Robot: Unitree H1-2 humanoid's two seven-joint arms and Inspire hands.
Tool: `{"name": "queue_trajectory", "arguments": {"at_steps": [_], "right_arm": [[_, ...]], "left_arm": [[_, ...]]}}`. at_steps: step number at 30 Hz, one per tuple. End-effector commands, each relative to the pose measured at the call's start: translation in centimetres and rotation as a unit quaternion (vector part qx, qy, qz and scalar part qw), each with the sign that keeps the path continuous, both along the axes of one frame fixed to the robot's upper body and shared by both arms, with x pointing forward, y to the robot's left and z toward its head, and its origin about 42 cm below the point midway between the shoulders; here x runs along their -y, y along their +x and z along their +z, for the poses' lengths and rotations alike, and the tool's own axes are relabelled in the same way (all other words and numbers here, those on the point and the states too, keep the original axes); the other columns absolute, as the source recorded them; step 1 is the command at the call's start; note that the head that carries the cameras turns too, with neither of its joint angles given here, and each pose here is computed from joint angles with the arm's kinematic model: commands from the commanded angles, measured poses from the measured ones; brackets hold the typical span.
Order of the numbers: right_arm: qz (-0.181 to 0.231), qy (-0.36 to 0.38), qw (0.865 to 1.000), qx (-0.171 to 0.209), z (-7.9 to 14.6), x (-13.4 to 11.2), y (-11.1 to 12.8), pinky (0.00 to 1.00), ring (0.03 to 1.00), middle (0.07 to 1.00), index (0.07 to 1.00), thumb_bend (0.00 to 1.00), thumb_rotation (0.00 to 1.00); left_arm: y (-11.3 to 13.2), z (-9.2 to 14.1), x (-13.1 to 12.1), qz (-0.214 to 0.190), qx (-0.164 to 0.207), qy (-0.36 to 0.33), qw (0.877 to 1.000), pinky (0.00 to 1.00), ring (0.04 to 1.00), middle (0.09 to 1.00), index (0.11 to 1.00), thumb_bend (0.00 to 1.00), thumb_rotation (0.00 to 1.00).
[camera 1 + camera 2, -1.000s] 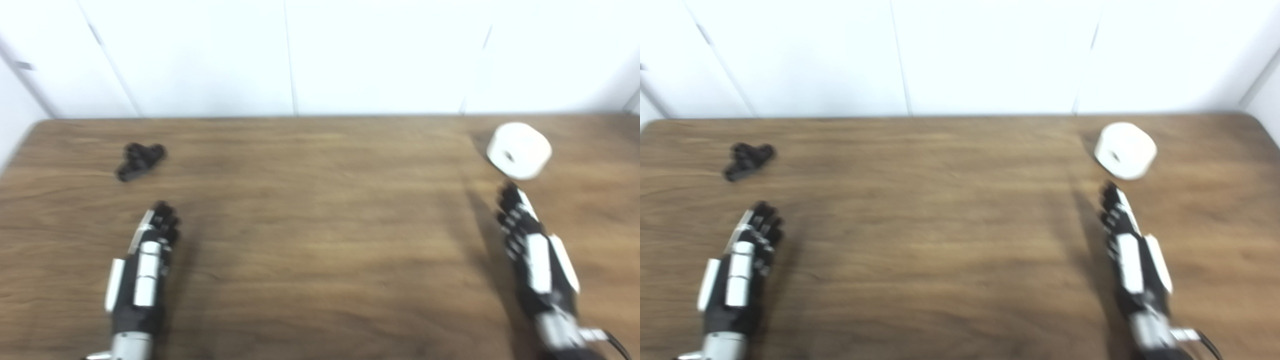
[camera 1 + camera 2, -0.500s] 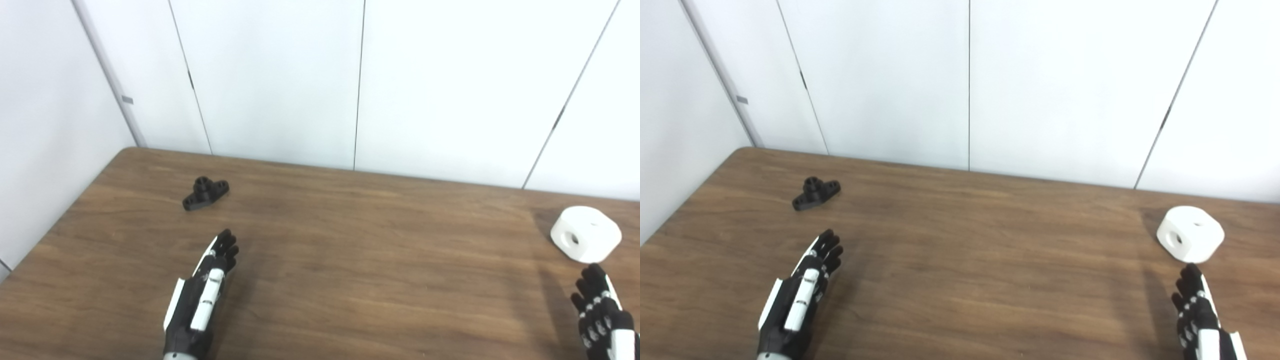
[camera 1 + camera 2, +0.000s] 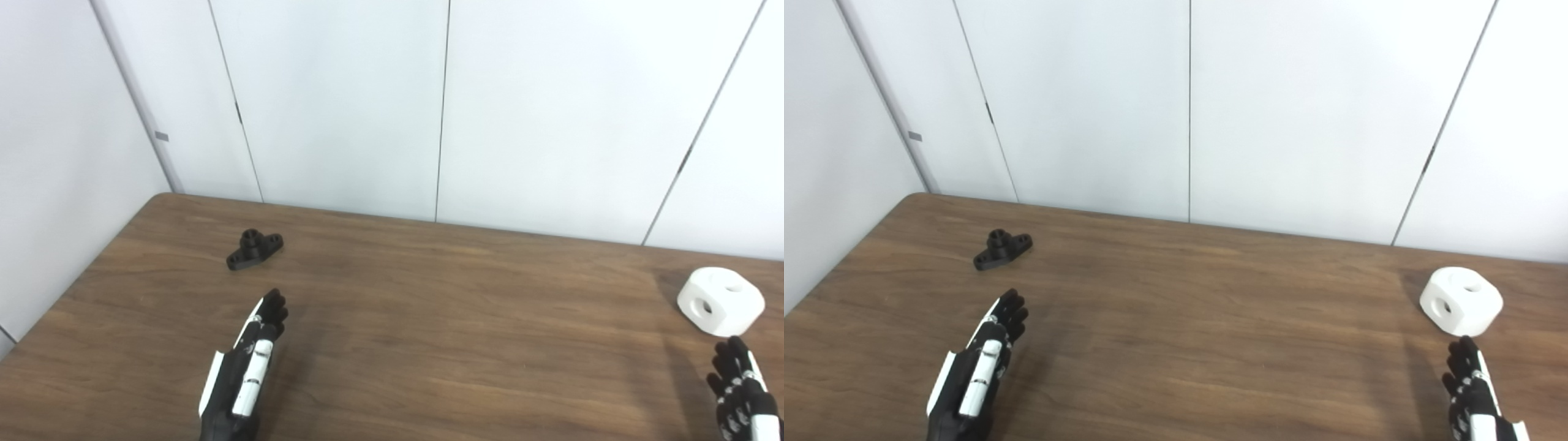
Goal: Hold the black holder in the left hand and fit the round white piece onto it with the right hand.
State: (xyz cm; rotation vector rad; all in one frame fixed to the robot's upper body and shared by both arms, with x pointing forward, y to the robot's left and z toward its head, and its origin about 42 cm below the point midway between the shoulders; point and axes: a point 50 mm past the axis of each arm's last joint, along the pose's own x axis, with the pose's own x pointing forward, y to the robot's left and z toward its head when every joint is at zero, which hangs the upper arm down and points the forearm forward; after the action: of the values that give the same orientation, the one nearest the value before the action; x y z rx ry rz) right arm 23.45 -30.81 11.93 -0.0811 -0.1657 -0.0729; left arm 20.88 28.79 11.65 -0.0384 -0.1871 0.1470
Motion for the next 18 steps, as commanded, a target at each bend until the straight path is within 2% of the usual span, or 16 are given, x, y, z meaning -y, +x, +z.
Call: {"name": "queue_trajectory", "arguments": {"at_steps": [1,6,10,12,14,16,18], "right_arm": [[-0.008,0.013,1.000,-0.018,-1.2,-0.4,-0.9,1.00,1.000,0.975,0.995,0.55,1.00],[-0.005,0.014,1.000,-0.022,-1.0,-0.6,-0.7,1.00,1.000,0.976,0.994,0.57,1.00],[0.005,0.020,1.000,-0.021,-1.0,-0.5,-0.5,1.00,1.000,0.988,1.000,0.57,1.00],[0.007,0.021,1.000,-0.021,-1.3,-0.4,-0.4,1.00,1.000,0.991,1.000,0.57,1.00],[0.009,0.021,1.000,-0.020,-1.6,-0.2,-0.4,1.00,1.000,0.989,0.998,0.58,1.00],[0.009,0.022,1.000,-0.020,-1.7,-0.1,-0.4,1.00,1.000,0.987,0.995,0.57,1.00],[0.008,0.024,0.999,-0.021,-1.7,-0.2,-0.5,1.00,1.000,0.982,0.988,0.57,1.00]], "left_arm": [[-0.5,-1.2,1.2,0.009,-0.013,-0.013,1.000,0.96,0.937,0.946,0.949,0.45,0.73],[-0.3,-0.9,0.8,0.017,-0.016,0.001,1.000,0.96,0.926,0.927,0.950,0.47,0.56],[-0.2,0.2,-0.1,0.014,-0.011,0.051,0.999,0.96,0.930,0.933,0.965,0.49,0.50],[0.0,1.9,-1.1,0.013,-0.008,0.097,0.995,0.97,0.946,0.942,0.971,0.53,0.46],[0.5,3.9,-2.3,0.027,-0.003,0.158,0.987,0.93,0.930,0.937,0.962,0.58,0.40],[1.3,5.8,-3.5,0.043,-0.002,0.208,0.977,0.91,0.933,0.941,0.960,0.60,0.34],[1.9,7.3,-4.3,0.057,-0.003,0.243,0.968,0.87,0.924,0.947,0.958,0.63,0.33]]}}
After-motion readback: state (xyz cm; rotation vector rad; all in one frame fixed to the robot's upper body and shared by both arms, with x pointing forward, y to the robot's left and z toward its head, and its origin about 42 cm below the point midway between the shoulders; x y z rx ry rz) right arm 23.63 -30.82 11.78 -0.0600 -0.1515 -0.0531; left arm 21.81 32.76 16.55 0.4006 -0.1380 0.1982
